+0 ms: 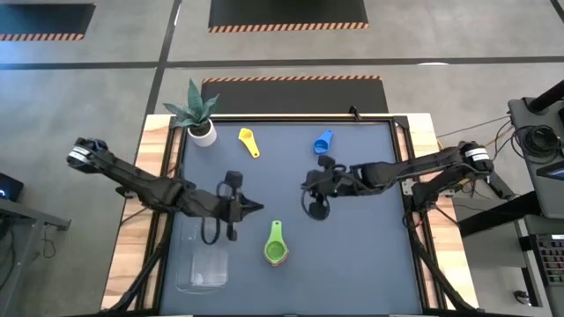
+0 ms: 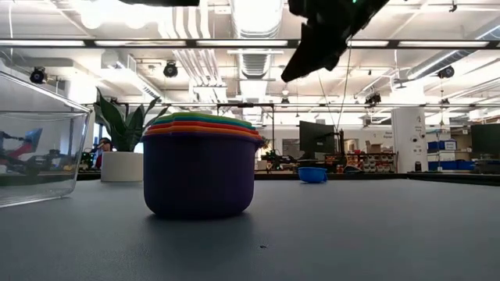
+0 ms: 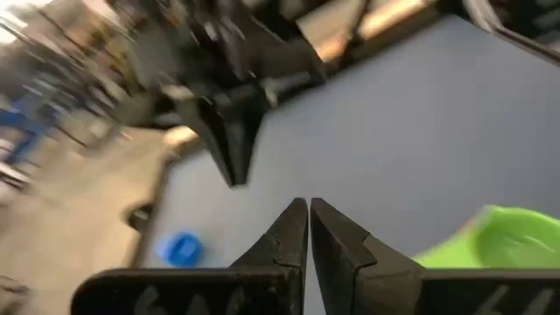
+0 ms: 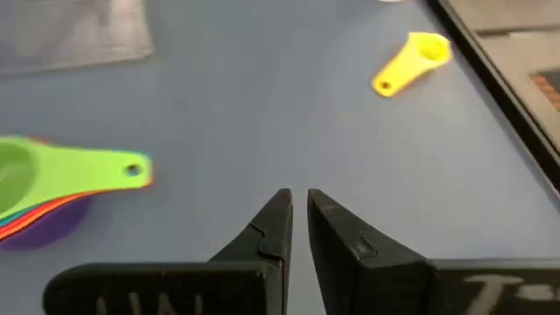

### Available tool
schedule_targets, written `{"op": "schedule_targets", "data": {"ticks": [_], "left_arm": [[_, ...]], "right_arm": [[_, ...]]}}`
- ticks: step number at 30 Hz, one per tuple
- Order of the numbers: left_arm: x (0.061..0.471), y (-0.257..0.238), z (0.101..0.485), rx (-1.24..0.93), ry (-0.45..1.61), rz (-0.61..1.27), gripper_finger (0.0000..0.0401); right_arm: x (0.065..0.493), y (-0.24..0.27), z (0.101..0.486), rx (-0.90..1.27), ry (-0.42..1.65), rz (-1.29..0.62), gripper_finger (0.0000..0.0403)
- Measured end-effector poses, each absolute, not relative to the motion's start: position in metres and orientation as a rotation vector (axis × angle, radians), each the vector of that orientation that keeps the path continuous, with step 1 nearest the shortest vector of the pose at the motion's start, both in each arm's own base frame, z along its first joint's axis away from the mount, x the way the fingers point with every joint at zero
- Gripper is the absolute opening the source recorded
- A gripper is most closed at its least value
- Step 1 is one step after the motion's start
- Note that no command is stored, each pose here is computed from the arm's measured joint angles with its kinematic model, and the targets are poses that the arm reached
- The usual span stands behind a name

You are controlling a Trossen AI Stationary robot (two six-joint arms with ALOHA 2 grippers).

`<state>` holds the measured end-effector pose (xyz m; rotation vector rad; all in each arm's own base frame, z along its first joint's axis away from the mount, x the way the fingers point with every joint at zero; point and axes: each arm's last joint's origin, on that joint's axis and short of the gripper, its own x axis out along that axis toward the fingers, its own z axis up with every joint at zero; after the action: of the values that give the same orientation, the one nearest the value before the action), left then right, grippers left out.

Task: Nest measuring cups in basket
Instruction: Stack the blue measuring cup on top of the green measuring cup

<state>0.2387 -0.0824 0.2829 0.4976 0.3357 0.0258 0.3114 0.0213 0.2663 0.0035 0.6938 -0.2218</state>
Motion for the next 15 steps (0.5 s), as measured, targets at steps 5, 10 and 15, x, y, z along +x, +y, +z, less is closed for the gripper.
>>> {"op": "schedule_targets", "data": {"ticks": [5,10,15], "left_arm": [[0.217,-0.071,0.281,0.556,0.173,0.128,0.0000],[0.196,-0.061,0.283,0.509,0.123,0.196,0.0000],[0.181,-0.055,0.289,0.451,0.070,0.213,0.0000]], "right_arm": [[0.306,-0.011,0.262,0.105,0.760,-0.336,0.0028],[0.297,-0.051,0.251,0.224,0.855,-0.499,0.0028],[0.293,-0.090,0.236,0.336,0.926,-0.544,0.0028]]}}
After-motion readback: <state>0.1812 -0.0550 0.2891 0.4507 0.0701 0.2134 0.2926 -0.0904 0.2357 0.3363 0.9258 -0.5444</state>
